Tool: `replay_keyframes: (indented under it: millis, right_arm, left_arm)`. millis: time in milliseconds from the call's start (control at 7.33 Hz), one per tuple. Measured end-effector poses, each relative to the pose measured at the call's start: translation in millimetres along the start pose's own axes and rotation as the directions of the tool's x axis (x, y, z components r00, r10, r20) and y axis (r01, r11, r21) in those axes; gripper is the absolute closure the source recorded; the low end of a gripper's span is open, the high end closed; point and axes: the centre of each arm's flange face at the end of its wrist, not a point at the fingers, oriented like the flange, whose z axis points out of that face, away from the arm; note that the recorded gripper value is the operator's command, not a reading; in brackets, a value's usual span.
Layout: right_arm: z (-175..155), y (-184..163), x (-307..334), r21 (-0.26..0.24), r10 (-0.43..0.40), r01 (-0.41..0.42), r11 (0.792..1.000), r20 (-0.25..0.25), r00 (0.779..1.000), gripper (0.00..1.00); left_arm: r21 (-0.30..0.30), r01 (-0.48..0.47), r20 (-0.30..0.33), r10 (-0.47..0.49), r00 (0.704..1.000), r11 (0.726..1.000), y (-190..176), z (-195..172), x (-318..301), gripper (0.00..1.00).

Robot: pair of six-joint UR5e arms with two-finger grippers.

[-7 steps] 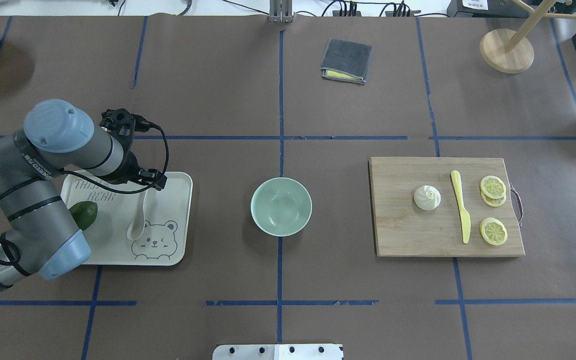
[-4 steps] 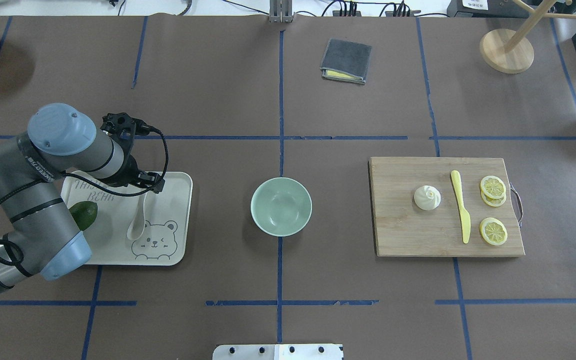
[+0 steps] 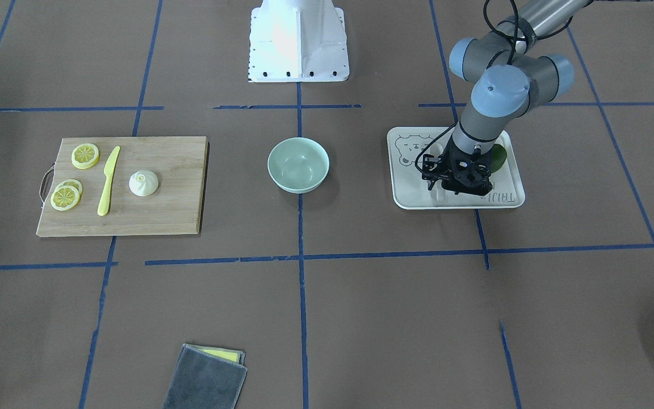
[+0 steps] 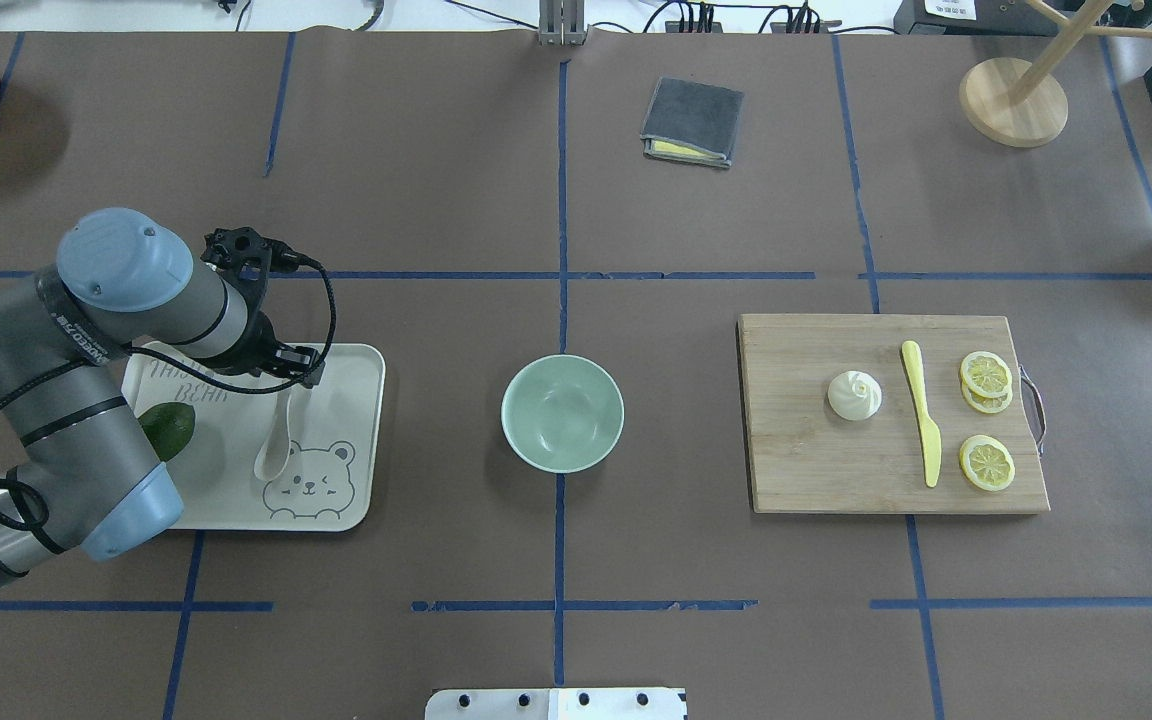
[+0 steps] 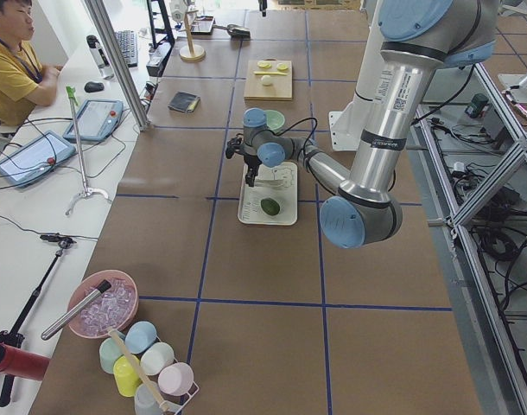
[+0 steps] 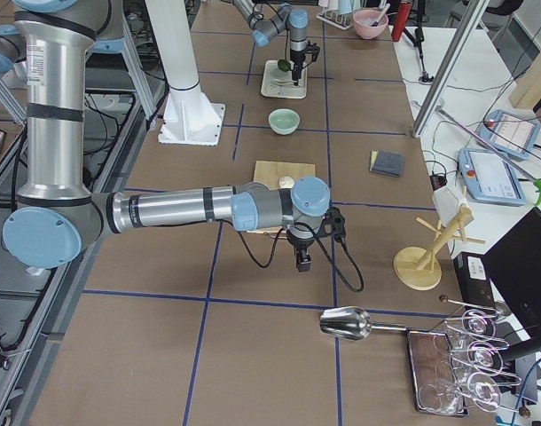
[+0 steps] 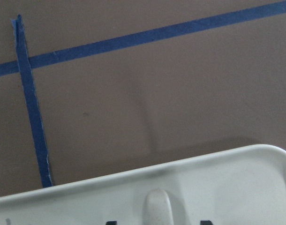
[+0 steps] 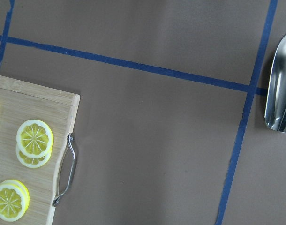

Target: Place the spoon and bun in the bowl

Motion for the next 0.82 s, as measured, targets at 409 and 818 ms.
replay_keyframes:
  millis: [409,818]
  right_arm:
    - [1.4,-0.1,-0.6,-0.003,-0.001,0.001,1.0,0.0,1.0,0.0]
    - [2.7,-1.0,0.2,-0.005,0.0,0.0,1.0,0.001,1.0,0.0]
  left_arm:
    - [-0.024,0.003,-0.007,-0.003,1.0,1.0,1.9,5.3,-0.4,0.58]
    - [-0.035,-0.001,-0.013,0.001,1.0,0.999,5.1,8.0,2.8,0.97]
